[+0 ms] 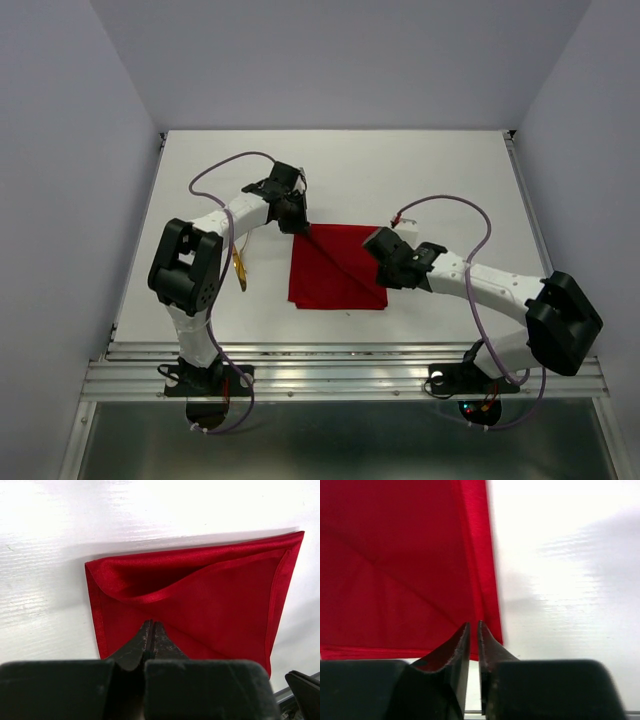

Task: Fold the napkin into a case and place the utensils inside
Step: Smooth out the upper triangle-folded napkin at the center of the board.

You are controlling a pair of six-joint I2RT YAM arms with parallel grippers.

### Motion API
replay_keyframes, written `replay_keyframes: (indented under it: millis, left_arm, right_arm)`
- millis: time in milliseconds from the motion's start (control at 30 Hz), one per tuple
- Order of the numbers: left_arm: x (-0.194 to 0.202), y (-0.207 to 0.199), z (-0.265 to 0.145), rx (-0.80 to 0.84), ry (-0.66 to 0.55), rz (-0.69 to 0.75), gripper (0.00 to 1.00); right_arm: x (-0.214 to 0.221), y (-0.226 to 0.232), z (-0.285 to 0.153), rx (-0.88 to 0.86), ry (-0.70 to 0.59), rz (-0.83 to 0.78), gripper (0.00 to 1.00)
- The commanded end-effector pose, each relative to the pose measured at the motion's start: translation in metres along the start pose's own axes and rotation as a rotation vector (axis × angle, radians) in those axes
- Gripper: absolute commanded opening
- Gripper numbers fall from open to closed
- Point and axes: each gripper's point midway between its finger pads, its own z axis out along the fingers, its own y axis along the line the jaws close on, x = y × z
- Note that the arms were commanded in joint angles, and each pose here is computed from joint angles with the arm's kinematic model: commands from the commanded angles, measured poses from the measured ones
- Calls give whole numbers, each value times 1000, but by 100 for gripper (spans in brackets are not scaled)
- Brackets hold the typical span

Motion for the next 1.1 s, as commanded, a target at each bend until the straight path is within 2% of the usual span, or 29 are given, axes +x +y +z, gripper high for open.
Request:
replay_keyframes:
  millis: [0, 233, 367, 733, 1067]
  left_arm:
    - [-17, -7, -3, 1, -35, 32, 0]
    - [-20, -9, -6, 5, -43, 37, 0]
    - [-20, -10, -8, 9, -44, 36, 0]
    - [-16, -7, -4, 4, -28, 44, 0]
    - [-14, -8, 3, 18, -19, 44, 0]
  right_arm:
    - [9, -34, 8, 112, 2, 43, 11]
    - [31, -52, 24, 179, 61, 12, 3]
    - [37, -41, 31, 130, 95, -24, 1]
    - [36, -6, 32, -45, 111, -53, 1]
    - [32, -22, 27, 11, 83, -61, 1]
